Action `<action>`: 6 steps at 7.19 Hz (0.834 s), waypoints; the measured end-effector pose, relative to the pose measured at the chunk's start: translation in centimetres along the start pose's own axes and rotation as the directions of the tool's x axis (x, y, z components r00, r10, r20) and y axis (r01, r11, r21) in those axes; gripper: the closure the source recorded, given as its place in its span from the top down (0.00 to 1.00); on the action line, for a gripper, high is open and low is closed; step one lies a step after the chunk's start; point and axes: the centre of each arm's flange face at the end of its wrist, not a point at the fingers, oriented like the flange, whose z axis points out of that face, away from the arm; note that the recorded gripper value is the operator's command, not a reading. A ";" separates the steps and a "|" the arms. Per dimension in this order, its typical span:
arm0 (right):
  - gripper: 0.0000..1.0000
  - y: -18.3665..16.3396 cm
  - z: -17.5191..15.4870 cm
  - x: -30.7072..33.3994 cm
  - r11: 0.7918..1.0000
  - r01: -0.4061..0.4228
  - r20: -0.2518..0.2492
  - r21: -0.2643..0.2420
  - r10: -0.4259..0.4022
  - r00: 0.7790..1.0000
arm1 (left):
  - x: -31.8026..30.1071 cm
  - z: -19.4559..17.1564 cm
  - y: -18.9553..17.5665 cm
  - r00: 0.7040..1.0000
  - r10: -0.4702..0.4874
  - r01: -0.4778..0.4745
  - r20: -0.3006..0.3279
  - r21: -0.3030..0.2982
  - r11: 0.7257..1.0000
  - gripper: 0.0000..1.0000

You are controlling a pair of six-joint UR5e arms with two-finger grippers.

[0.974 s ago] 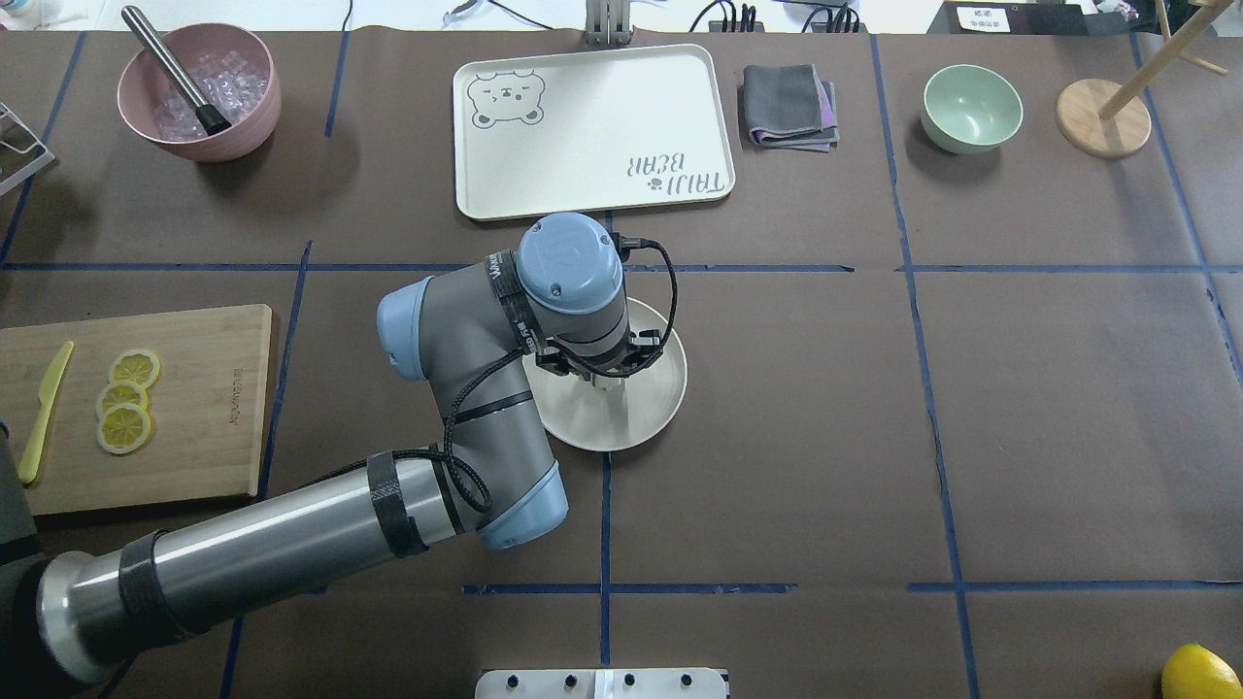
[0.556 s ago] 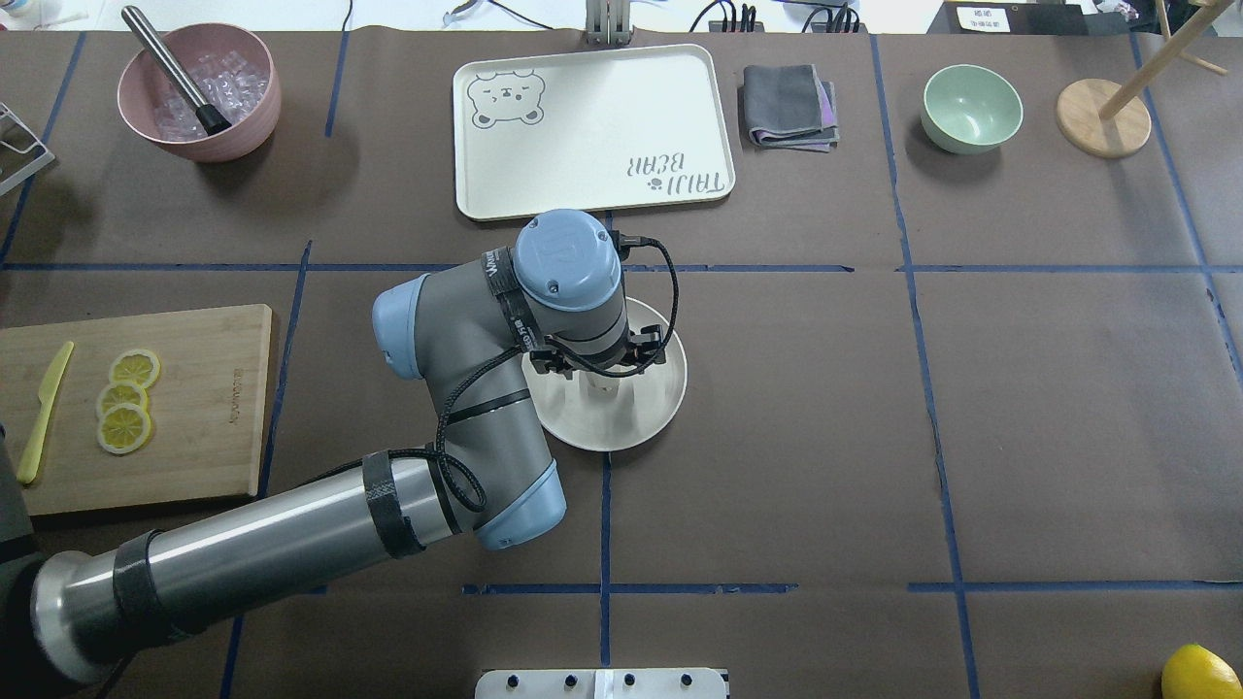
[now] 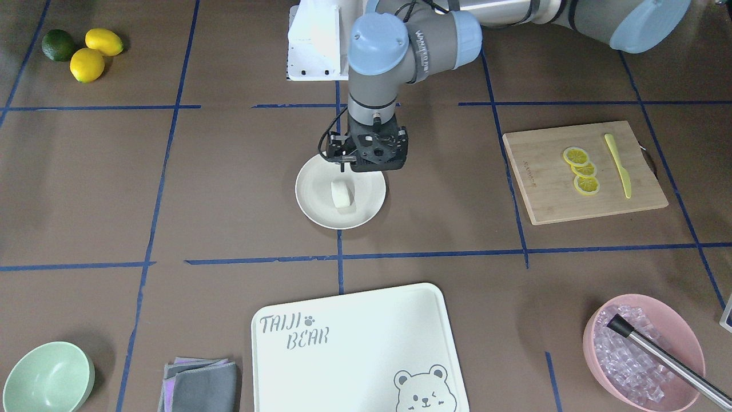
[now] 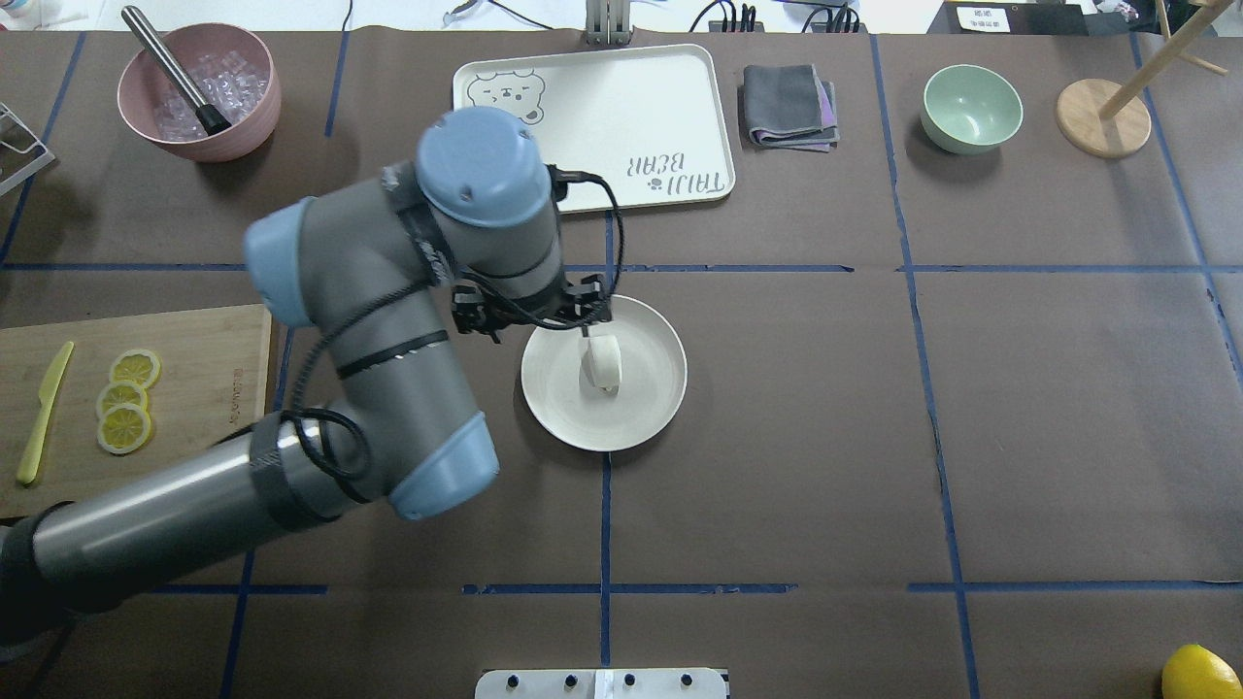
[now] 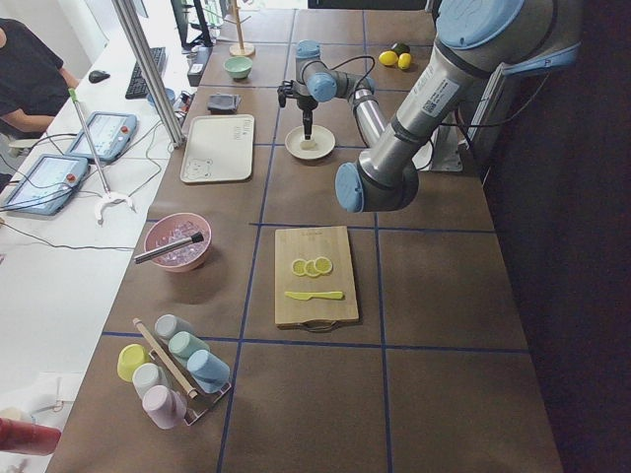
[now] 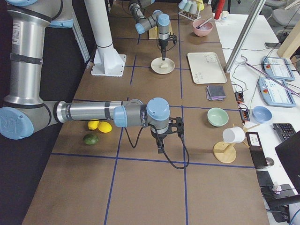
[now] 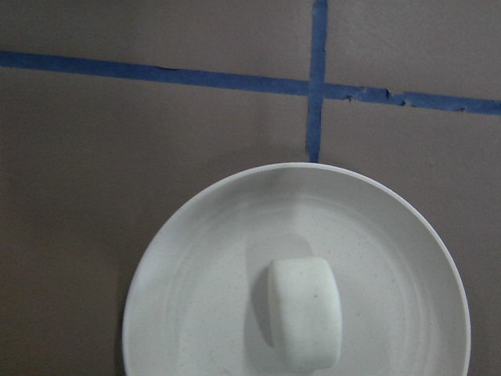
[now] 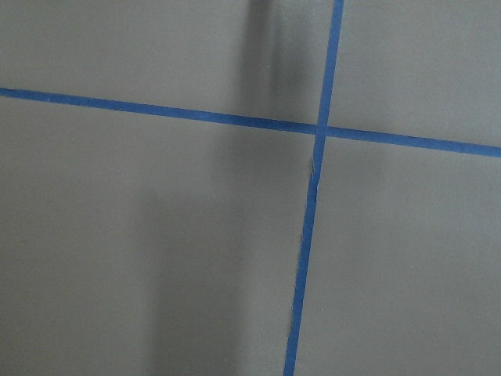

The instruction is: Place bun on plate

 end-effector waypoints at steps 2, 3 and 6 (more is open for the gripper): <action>1.00 -0.2 -0.4 0.3 1.000 0.024 -0.004 0.009 -0.024 1.000 | -10.8 -3.4 -4.0 0.996 0.084 -0.083 0.014 -0.005 0.996 1.00; 1.00 -0.3 -0.5 0.5 1.000 0.023 -0.005 0.012 -0.023 1.000 | -16.1 -4.8 -6.3 0.993 0.120 -0.120 0.016 -0.011 0.993 1.00; 1.00 0.0 -0.7 1.1 1.000 0.002 -0.003 0.016 -0.002 1.000 | -38.7 -9.8 -11.8 0.978 0.206 -0.207 -0.018 -0.047 0.977 1.00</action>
